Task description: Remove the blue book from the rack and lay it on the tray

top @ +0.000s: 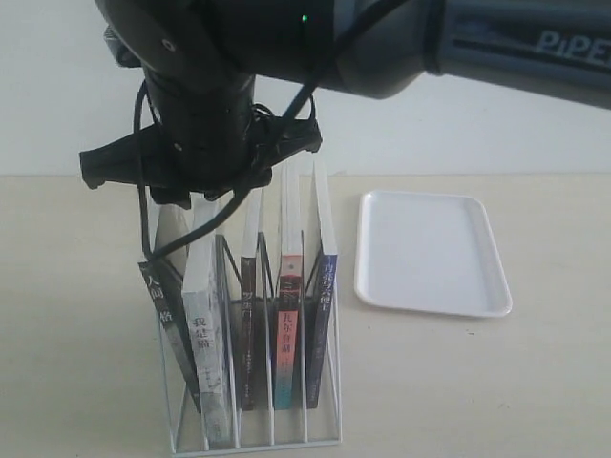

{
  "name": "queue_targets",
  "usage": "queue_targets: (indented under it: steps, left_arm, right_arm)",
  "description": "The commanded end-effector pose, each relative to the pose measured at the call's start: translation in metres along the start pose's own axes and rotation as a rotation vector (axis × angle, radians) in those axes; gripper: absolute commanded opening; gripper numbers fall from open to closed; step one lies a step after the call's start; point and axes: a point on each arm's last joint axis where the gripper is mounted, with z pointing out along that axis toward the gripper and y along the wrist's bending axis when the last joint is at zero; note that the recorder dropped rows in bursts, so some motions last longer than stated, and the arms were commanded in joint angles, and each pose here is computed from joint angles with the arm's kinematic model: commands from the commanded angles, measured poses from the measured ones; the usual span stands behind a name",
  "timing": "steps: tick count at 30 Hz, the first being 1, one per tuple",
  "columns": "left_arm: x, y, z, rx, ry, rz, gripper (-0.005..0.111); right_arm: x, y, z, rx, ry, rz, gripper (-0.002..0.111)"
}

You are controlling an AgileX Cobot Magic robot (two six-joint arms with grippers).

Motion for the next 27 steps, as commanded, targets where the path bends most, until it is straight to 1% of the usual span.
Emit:
queue_targets:
  steps: [1,4,7,13,16,19,21,27]
  left_arm:
    - [0.001,0.0,0.0,-0.002,0.0,0.001,0.004]
    - [0.001,0.0,0.0,-0.002,0.0,0.001,0.004]
    - [0.001,0.0,0.0,-0.002,0.0,0.001,0.004]
    - [0.001,0.0,0.0,-0.002,0.0,0.001,0.004]
    - [0.001,0.0,0.0,-0.002,0.0,0.001,0.004]
    - [0.001,0.0,0.0,-0.002,0.0,0.001,0.004]
    - [0.001,0.0,0.0,-0.002,0.0,0.001,0.004]
    - [0.001,0.0,0.0,-0.002,0.0,0.001,0.004]
  right_arm:
    - [-0.01,-0.015,-0.032,0.035,-0.062,-0.02,0.046]
    - [-0.013,-0.024,-0.046,0.075,-0.074,-0.029,0.046]
    - [-0.011,-0.028,-0.047,0.106,-0.045,-0.041,0.046]
    - [-0.007,-0.019,-0.027,0.103,-0.022,-0.078,0.045]
    - [-0.004,-0.016,-0.014,0.114,-0.001,-0.093,0.04]
    - [-0.003,-0.017,-0.004,0.126,0.018,-0.091,0.03]
    - [-0.003,-0.02,0.001,0.125,0.037,-0.072,0.026]
    - [-0.004,-0.022,0.008,0.099,0.058,-0.05,0.039]
